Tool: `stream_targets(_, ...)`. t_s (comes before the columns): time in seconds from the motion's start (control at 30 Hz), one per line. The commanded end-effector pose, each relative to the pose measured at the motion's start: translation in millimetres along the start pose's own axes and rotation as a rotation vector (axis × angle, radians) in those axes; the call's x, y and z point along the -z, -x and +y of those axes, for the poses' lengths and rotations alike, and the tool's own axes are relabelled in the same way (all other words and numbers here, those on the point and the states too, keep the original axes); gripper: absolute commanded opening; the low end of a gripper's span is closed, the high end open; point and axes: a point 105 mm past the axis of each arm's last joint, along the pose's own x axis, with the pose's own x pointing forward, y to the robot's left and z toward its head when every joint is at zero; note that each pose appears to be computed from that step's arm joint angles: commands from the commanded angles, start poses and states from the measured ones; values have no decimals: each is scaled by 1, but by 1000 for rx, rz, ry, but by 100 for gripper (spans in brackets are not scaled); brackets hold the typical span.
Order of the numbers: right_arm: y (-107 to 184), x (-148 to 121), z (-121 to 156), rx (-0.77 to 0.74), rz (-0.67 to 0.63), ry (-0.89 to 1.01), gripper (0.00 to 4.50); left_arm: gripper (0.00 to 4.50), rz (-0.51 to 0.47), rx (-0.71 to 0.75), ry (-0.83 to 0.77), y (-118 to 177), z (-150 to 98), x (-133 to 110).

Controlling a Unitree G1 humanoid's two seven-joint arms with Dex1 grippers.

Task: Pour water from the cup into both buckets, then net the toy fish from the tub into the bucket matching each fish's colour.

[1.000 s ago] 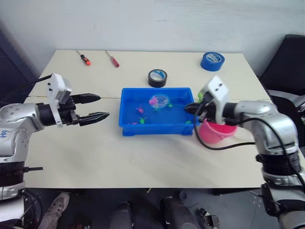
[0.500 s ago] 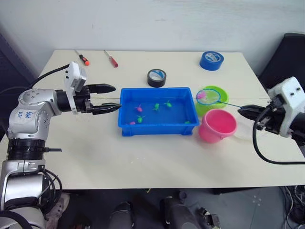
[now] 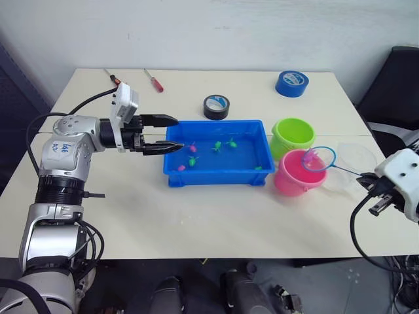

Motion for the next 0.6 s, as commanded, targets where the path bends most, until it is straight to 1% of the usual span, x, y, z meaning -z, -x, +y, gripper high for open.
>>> stream_targets(0.03,4,-17,-5,78,-35,235,0,412,-8,7,-38,0,3,-8)
stream_targets(0.23,7,-21,-2,121,-27,520,0,412,-12,44,-43,-7,3,-8)
stream_targets(0.4,8,-18,2,130,-29,634,0,412,-11,54,-45,-9,3,-7)
stream_targets(0.6,12,-16,0,183,-35,743,0,412,-11,59,-45,-9,3,-6)
